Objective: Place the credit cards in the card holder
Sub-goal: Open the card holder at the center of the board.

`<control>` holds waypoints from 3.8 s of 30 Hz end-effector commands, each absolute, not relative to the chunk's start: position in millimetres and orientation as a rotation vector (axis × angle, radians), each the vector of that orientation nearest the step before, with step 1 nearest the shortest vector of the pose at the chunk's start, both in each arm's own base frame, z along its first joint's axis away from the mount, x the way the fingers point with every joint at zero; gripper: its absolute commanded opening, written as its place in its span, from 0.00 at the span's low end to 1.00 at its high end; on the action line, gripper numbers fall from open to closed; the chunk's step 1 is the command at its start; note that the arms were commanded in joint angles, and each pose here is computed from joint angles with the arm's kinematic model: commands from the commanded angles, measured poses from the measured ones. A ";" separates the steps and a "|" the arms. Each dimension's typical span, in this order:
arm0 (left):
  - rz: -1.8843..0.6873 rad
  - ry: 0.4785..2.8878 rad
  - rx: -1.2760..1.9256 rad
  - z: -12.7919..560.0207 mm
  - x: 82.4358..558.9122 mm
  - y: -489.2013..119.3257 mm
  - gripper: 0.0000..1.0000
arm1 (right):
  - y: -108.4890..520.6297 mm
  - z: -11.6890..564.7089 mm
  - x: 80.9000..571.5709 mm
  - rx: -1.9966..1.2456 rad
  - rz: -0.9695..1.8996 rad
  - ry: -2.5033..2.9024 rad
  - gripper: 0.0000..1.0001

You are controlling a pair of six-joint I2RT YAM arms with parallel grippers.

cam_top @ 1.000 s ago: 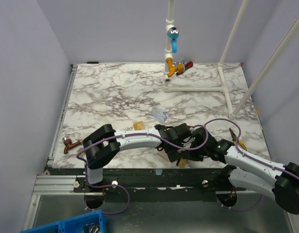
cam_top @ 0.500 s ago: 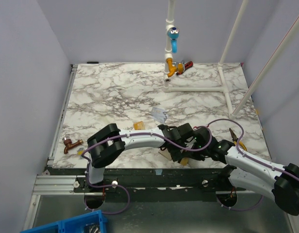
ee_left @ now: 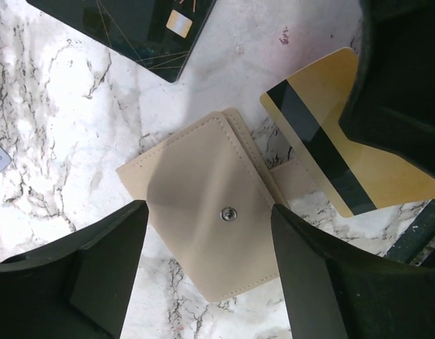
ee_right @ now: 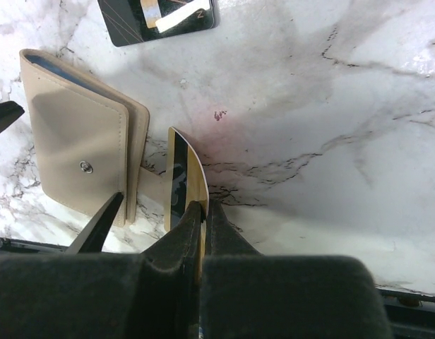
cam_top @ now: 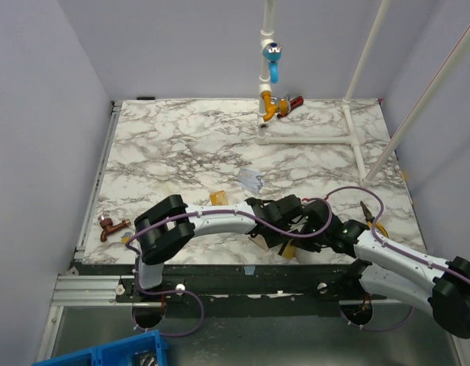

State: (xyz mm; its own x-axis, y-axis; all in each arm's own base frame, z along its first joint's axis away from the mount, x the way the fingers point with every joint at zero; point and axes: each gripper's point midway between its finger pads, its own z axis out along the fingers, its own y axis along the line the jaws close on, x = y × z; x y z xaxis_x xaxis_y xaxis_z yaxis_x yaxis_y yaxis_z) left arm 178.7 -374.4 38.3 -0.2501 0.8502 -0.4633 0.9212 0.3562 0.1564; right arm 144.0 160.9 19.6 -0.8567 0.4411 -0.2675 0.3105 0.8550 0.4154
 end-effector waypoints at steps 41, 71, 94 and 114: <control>-0.111 1.652 1.704 59.5 209.6 -333.0 0.97 | 138.2 3.7 137.8 0.645 0.417 2.682 0.01; -0.271 2.162 1.283 64.6 247.1 -320.0 0.80 | 137.7 -0.7 136.8 0.644 0.406 2.700 0.01; -0.633 2.205 1.426 60.7 197.7 -342.5 0.98 | 136.0 -3.0 137.2 0.652 0.381 2.707 0.01; -0.124 2.045 1.405 29.7 227.5 -356.0 0.99 | 134.6 -6.2 133.8 0.664 0.392 2.718 0.01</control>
State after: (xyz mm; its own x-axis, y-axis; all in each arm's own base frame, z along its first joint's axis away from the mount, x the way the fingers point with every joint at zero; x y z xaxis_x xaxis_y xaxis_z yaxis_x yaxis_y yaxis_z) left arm 203.2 -359.0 28.5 -0.2592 0.7931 -0.5512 0.9142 0.3855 0.1247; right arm 155.2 162.8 22.3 -0.8262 0.5081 -0.2436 0.3581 0.8072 0.4693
